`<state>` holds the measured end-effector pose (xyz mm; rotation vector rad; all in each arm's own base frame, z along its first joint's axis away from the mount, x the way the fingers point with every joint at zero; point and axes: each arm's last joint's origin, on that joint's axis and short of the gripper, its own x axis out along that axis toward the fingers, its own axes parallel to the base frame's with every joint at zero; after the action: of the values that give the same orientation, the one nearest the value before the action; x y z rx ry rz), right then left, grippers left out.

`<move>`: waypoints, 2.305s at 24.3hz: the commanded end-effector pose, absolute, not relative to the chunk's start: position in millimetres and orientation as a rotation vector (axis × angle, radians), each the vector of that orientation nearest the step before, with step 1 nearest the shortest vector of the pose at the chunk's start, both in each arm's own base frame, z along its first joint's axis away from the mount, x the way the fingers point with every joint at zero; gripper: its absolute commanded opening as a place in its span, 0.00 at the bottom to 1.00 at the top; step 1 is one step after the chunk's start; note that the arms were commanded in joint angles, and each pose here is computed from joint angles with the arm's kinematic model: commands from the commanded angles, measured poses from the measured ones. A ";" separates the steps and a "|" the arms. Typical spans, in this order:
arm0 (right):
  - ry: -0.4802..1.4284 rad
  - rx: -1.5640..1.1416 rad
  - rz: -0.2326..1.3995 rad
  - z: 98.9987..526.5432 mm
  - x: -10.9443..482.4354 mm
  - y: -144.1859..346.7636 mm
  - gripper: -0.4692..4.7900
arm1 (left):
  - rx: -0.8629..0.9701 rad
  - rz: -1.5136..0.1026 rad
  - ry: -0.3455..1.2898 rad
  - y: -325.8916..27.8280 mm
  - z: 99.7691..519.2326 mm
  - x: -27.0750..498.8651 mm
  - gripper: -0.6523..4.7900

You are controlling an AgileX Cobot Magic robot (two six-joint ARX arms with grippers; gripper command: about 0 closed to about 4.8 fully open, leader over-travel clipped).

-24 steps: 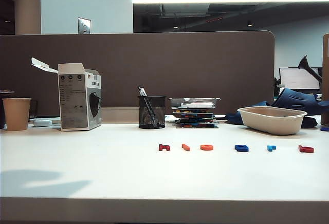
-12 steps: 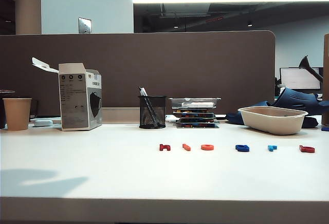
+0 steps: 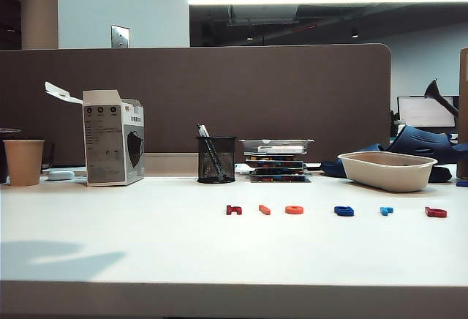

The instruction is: Select the appropriate letters from the row of letter magnets placed on the table to arrange into the word "big".

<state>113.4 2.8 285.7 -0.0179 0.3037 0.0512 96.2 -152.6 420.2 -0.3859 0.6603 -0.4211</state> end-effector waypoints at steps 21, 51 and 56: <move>1.135 0.346 -0.082 227.6 311.3 39.7 0.62 | -0.391 -0.423 0.649 -152.0 422.0 96.2 0.11; 1.262 0.297 -0.174 167.3 335.0 44.2 0.62 | -0.391 -0.423 0.648 -152.0 422.0 96.2 0.11; 1.284 0.302 -0.186 166.7 332.8 44.0 0.61 | -0.391 -0.423 0.648 -152.0 422.0 96.2 0.11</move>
<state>338.1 43.7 172.4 0.3003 1.2199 -0.1629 96.3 -152.7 420.3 -0.3867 0.6593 -0.4212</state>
